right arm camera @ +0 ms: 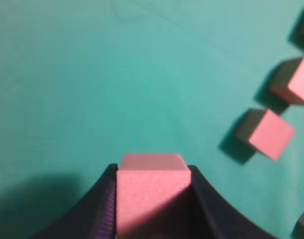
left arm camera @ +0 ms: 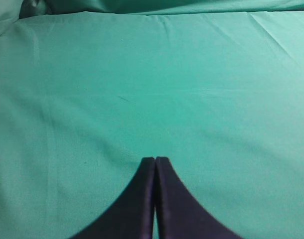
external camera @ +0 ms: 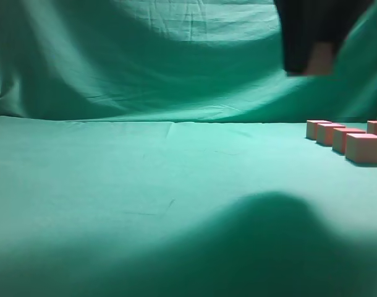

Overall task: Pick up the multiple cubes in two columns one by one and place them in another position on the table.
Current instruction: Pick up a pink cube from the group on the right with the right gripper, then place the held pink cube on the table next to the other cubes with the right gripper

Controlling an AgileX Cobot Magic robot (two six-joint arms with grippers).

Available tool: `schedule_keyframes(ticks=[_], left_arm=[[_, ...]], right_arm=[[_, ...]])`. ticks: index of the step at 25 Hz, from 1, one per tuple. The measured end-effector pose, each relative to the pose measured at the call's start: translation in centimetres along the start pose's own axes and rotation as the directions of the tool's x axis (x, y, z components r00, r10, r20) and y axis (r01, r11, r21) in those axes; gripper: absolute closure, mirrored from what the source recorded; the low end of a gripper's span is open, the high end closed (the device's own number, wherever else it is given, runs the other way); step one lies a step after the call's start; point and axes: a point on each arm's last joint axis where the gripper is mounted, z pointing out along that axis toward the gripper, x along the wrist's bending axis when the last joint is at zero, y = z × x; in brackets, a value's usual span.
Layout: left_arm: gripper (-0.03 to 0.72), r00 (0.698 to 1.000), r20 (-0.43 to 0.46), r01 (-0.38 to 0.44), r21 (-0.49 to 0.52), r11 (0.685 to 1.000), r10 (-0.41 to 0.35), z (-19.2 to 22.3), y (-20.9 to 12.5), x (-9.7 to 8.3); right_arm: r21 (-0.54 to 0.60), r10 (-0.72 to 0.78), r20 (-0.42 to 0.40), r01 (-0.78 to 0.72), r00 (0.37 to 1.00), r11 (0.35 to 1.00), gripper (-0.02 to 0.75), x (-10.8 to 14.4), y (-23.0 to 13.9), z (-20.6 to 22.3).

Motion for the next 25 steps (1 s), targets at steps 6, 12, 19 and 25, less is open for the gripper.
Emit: schedule_keyframes(ticks=[6,12,19,25], left_arm=[[0.688,1.000,0.000,0.000,0.000,1.000,0.000,0.0,0.0,0.0],[0.688,1.000,0.000,0.000,0.000,1.000,0.000,0.0,0.0,0.0],[0.688,1.000,0.000,0.000,0.000,1.000,0.000,0.0,0.0,0.0],[0.688,1.000,0.000,0.000,0.000,1.000,0.000,0.0,0.0,0.0]], right_arm=[[-0.049,-0.110,-0.018,0.109,0.994,0.993,0.471,0.6,3.8,-1.0],[0.030,-0.285,-0.041,0.286,0.958,0.958,0.471,1.4,6.8,3.4],[0.086,-0.295,-0.068,0.300,0.953,0.950,0.471,0.8,8.8,8.1],[0.050,-0.195,-0.134,0.203,0.972,0.978,0.471,-1.4,9.7,9.6]])
